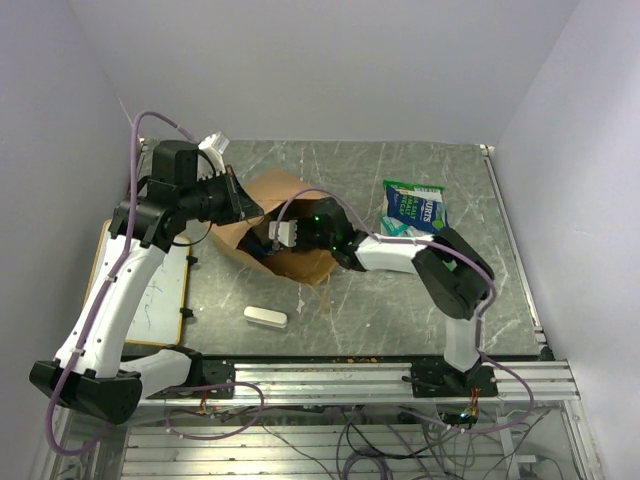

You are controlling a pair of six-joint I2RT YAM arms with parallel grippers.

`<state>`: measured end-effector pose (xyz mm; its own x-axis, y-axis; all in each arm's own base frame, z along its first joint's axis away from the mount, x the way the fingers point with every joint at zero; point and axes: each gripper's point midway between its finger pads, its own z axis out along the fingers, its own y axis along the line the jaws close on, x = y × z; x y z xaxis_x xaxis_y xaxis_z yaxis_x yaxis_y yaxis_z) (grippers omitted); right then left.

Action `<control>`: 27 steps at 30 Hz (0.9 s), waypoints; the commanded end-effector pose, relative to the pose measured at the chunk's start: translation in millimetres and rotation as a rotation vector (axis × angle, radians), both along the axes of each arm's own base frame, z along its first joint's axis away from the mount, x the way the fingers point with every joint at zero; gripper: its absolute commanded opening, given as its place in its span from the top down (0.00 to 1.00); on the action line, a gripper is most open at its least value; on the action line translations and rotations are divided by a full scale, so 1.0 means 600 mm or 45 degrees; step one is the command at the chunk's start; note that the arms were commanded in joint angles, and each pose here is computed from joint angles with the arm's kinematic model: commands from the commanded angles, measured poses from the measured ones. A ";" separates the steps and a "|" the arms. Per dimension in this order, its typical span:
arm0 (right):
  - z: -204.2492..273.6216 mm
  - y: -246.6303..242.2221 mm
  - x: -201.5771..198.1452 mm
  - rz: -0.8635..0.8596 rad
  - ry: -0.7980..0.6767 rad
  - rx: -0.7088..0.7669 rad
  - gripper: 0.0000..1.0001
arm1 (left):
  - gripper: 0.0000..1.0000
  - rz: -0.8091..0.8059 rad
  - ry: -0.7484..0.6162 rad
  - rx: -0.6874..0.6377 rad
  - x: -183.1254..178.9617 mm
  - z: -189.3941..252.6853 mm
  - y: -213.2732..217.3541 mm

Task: Take the snacks out of the paper bag
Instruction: Take out the snack from the paper bag.

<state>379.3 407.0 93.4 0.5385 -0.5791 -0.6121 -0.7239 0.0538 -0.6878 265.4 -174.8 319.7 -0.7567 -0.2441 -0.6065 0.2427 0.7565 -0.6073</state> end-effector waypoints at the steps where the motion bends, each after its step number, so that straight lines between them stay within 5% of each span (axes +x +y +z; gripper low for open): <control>1: 0.039 0.005 -0.068 0.066 0.070 0.129 1.00 | 0.93 0.064 -0.018 -0.065 0.004 0.010 0.002; 9: 0.022 -0.006 -0.099 0.041 0.138 0.156 0.98 | 0.93 0.003 -0.003 -0.144 -0.004 0.014 -0.016; 16: 0.034 0.032 -0.041 -0.120 0.101 0.349 0.50 | 0.93 -0.048 0.000 -0.148 -0.015 0.017 -0.021; 23: 0.025 0.084 -0.007 -0.281 0.087 0.513 0.23 | 0.93 -0.110 0.003 -0.140 -0.014 0.019 -0.028; 27: 0.026 0.099 0.017 -0.376 0.099 0.608 0.16 | 0.93 -0.152 0.019 -0.124 -0.014 0.015 -0.032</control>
